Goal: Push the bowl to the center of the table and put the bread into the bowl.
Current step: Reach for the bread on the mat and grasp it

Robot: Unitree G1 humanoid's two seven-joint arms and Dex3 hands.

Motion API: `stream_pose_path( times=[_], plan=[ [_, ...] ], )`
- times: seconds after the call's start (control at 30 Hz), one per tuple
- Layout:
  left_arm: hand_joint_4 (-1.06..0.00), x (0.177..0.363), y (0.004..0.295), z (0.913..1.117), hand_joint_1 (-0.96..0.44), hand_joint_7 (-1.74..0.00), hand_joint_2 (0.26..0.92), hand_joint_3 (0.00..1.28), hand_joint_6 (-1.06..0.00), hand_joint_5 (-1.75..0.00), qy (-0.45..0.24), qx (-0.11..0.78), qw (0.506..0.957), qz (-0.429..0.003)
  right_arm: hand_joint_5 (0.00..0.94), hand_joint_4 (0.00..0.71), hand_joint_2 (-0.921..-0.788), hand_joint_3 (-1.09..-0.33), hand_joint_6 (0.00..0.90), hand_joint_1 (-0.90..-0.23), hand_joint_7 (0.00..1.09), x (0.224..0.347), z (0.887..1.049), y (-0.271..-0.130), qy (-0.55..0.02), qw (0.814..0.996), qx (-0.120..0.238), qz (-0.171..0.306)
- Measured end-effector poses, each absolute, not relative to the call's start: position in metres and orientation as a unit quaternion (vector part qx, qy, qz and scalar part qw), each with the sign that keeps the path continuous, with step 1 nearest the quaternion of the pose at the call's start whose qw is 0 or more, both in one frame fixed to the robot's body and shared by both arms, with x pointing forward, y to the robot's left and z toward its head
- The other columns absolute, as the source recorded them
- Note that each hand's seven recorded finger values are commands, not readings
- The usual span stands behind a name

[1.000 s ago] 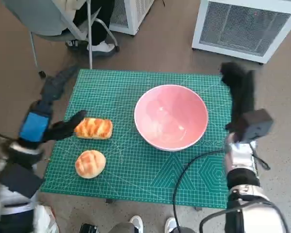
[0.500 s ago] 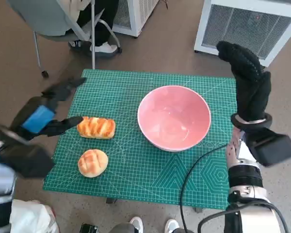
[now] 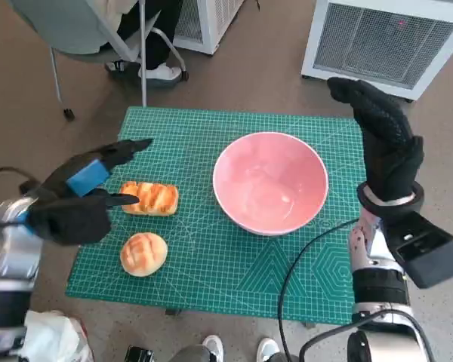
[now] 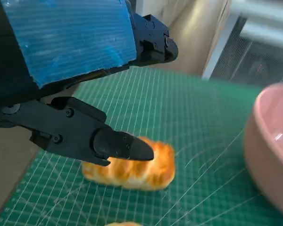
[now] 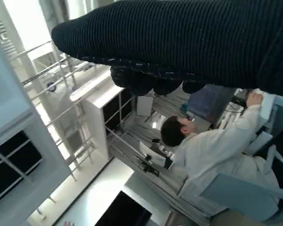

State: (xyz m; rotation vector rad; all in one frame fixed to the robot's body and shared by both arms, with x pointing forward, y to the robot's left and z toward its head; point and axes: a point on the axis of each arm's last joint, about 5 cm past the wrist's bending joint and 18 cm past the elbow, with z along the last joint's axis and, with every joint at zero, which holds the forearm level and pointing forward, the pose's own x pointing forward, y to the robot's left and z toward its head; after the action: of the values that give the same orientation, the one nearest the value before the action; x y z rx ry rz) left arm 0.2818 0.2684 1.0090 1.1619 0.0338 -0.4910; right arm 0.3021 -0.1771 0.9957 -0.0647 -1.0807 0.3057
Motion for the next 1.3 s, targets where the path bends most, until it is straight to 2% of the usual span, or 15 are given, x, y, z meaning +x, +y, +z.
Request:
stream_pose_path(
  times=[0.37, 0.83, 1.1, 1.3],
  plan=[
    [-0.08, 0.298, 0.261, 1.001, -0.08, 0.00, 0.798, 0.00, -0.22, 0.00, 0.056, 0.560, 0.789, -0.245, 0.002, 0.409, -0.921, -0.835, 0.327, -0.643, 0.28, 0.302, 0.997, -0.178, -0.515, 0.844, -0.033, 0.147],
    [-0.08, 0.313, 0.252, 0.982, -0.12, 0.00, 0.781, 0.00, -0.20, 0.00, 0.130, 0.585, 0.758, -0.257, 0.001, 0.410, -0.921, -0.835, 0.327, -0.643, 0.26, 0.302, 0.995, -0.178, -0.513, 0.845, -0.035, 0.147],
    [-0.13, 0.320, 0.244, 0.967, -0.17, -0.01, 0.782, 0.00, -0.22, -0.02, 0.162, 0.607, 0.733, -0.261, 0.001, 0.410, -0.921, -0.828, 0.324, -0.640, 0.25, 0.302, 0.994, -0.178, -0.511, 0.846, -0.035, 0.147],
    [-0.18, 0.322, 0.238, 0.959, -0.26, -0.01, 0.789, 0.00, -0.23, -0.02, 0.167, 0.629, 0.710, -0.269, 0.001, 0.410, -0.921, -0.826, 0.323, -0.637, 0.24, 0.302, 0.994, -0.178, -0.511, 0.846, -0.035, 0.148]
  ],
)
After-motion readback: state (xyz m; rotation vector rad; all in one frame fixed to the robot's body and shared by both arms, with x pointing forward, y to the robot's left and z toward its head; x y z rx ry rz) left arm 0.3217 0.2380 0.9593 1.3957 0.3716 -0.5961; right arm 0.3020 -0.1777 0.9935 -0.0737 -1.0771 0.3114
